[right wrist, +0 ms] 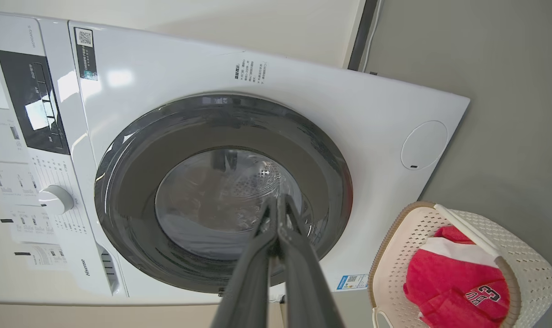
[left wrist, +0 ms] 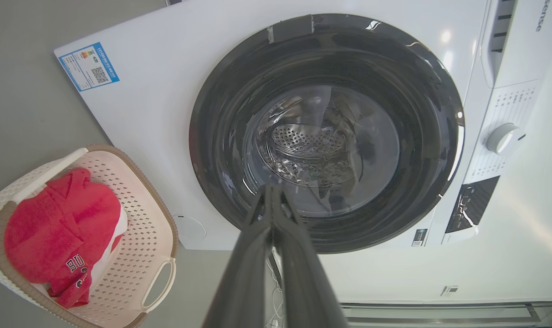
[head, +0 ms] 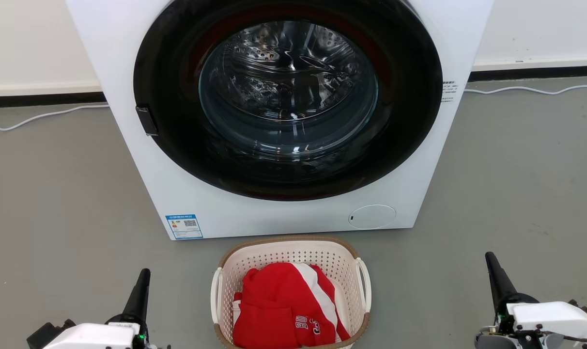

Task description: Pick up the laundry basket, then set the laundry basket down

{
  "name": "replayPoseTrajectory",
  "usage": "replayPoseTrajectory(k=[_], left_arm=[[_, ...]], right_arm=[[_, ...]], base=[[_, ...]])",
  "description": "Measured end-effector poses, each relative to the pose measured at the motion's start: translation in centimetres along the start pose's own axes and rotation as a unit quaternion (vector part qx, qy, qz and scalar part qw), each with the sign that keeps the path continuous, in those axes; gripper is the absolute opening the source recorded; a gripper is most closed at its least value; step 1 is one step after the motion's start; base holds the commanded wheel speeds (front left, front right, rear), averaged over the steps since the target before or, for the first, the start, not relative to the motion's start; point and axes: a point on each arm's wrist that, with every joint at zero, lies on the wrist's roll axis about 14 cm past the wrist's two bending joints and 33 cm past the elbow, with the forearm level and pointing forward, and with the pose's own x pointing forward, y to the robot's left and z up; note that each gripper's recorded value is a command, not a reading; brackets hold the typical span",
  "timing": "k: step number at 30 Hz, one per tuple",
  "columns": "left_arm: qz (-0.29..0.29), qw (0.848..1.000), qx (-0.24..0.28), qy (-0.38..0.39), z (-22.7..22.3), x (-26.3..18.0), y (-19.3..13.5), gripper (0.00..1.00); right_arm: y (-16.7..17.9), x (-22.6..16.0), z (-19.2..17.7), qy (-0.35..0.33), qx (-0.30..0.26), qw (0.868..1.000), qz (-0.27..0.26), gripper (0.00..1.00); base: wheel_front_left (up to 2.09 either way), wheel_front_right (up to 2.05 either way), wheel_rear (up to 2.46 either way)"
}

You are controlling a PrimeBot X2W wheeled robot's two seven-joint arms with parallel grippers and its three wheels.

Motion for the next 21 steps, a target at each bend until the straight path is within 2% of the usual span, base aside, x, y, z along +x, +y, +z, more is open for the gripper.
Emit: replayPoseTrajectory(k=[16, 21], left_arm=[[-0.032, 0.996, -0.087, 0.012, -0.5, 0.9, -2.0, 0.00], [-0.037, 0.995, -0.092, 0.013, -0.5, 0.9, -2.2, 0.00]], right_arm=[[1.0, 0.3, -0.1, 0.009, 0.101, 0.995, 0.019, 0.00], [1.1, 0.3, 0.0, 0.009, 0.107, 0.994, 0.021, 0.00]], base=[[0.00, 0.00, 0.00], [0.00, 0.00, 0.00]])
